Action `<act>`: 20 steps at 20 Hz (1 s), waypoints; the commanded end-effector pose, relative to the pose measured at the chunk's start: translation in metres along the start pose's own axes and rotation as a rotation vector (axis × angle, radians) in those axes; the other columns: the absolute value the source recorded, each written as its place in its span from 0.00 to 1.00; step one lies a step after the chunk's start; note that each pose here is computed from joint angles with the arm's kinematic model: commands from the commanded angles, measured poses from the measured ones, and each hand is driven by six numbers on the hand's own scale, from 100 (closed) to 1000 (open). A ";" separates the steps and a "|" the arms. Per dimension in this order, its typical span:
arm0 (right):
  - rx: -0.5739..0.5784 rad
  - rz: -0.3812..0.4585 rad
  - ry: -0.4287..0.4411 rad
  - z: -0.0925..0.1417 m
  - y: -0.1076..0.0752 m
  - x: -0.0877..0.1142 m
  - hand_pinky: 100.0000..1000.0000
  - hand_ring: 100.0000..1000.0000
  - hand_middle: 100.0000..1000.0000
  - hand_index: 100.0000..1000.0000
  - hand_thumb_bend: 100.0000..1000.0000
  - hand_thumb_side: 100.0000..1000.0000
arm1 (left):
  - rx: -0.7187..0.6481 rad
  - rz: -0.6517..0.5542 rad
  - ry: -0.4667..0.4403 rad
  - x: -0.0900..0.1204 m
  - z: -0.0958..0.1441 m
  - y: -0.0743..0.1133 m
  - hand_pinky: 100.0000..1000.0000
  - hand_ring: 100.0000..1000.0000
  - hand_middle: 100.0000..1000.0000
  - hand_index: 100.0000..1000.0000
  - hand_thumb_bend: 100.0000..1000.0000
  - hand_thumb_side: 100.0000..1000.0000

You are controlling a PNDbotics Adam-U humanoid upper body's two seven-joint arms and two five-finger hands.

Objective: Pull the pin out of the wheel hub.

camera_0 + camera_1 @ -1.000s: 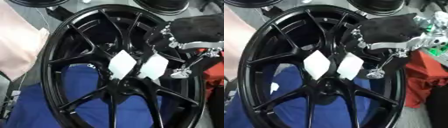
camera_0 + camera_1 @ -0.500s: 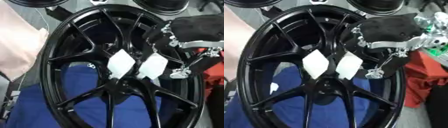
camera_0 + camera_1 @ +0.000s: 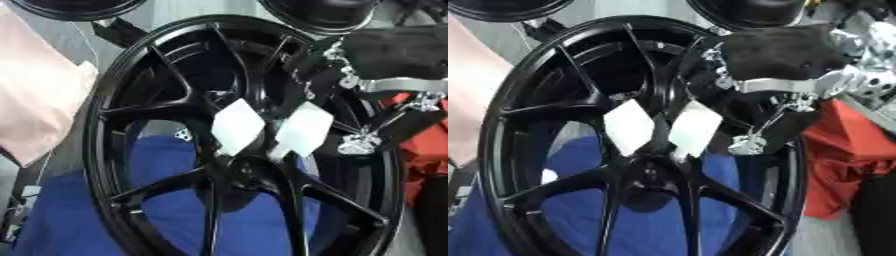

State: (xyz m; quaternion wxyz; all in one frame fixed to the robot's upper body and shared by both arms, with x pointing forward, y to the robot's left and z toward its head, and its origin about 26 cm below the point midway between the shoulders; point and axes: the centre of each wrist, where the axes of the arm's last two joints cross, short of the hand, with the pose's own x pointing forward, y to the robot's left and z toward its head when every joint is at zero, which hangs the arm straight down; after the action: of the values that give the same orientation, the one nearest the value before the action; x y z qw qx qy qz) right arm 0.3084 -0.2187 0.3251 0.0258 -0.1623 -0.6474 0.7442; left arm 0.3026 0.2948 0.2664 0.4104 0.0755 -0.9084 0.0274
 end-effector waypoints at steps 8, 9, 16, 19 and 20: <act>-0.036 0.019 0.028 0.013 -0.010 -0.003 0.85 0.58 0.42 0.48 0.00 0.00 | 0.012 0.003 -0.017 0.006 -0.001 0.003 0.81 0.56 0.50 0.64 0.00 0.66; -0.038 0.021 0.027 0.014 -0.010 -0.003 0.85 0.58 0.42 0.48 0.00 0.00 | 0.012 0.004 -0.016 0.006 -0.001 0.003 0.81 0.56 0.50 0.64 0.00 0.66; -0.058 0.028 0.028 0.017 -0.009 -0.005 0.86 0.58 0.42 0.48 0.00 0.00 | 0.016 0.006 -0.007 0.004 0.001 0.004 0.81 0.56 0.50 0.64 0.00 0.66; -0.056 0.029 0.031 0.019 -0.007 -0.005 0.86 0.59 0.42 0.48 0.00 0.00 | 0.019 0.007 -0.001 0.003 0.002 0.005 0.81 0.56 0.50 0.64 0.00 0.66; -0.057 0.029 0.035 0.020 -0.006 -0.006 0.87 0.59 0.42 0.48 0.00 0.00 | 0.020 0.007 0.001 0.003 0.002 0.005 0.81 0.56 0.50 0.64 0.00 0.66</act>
State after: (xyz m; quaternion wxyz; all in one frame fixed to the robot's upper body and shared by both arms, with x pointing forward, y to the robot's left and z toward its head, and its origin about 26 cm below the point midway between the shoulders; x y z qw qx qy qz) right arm 0.3095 -0.2304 0.3228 0.0250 -0.1628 -0.6685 0.7253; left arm 0.3019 0.2971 0.2597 0.4220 0.0743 -0.9028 0.0375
